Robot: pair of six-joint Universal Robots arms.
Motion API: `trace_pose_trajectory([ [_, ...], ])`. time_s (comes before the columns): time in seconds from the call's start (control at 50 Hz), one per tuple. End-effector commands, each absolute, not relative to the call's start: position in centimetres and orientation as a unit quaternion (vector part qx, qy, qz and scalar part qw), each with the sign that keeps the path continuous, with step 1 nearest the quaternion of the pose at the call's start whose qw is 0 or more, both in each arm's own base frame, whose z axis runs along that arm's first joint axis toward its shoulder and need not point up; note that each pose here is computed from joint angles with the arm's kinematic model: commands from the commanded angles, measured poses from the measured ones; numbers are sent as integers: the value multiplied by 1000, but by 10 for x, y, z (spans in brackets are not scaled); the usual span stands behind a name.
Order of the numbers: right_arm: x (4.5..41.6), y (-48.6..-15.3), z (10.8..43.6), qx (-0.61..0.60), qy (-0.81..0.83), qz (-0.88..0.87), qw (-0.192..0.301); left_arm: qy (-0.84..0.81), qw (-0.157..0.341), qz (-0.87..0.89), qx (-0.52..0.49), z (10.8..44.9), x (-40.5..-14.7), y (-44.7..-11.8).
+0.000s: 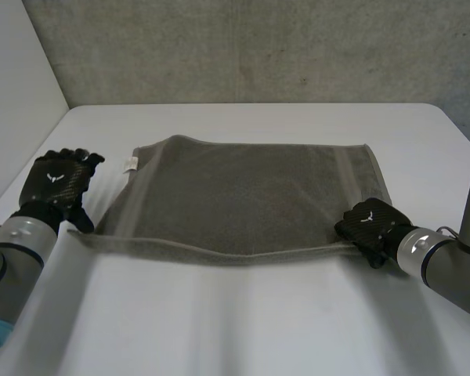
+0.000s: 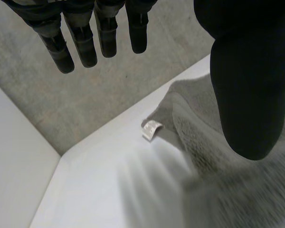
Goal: Fold the laundry
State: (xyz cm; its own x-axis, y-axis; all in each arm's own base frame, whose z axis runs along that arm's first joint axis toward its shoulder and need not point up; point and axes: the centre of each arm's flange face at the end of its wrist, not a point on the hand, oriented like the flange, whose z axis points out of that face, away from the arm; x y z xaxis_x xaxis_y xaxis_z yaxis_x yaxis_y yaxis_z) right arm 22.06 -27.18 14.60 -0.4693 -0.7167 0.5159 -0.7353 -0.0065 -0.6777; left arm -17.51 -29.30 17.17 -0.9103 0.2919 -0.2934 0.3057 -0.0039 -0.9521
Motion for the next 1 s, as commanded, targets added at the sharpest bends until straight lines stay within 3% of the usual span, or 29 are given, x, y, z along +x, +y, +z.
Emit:
trace_pose_trajectory([
  [0.02,219,-270,142,514,-708,484,8,721,2,-651,238,163,-179,-304],
  [0.28,218,-270,140,514,-710,482,7,757,42,-562,330,141,-180,-293],
  [0.66,217,-269,134,513,-716,474,5,737,19,-589,330,184,-172,-273],
  [0.84,217,-270,134,513,-716,474,6,766,-31,-539,349,159,-175,-247],
  [1.0,216,-269,134,513,-717,472,5,775,-34,-527,347,139,-174,-254],
])
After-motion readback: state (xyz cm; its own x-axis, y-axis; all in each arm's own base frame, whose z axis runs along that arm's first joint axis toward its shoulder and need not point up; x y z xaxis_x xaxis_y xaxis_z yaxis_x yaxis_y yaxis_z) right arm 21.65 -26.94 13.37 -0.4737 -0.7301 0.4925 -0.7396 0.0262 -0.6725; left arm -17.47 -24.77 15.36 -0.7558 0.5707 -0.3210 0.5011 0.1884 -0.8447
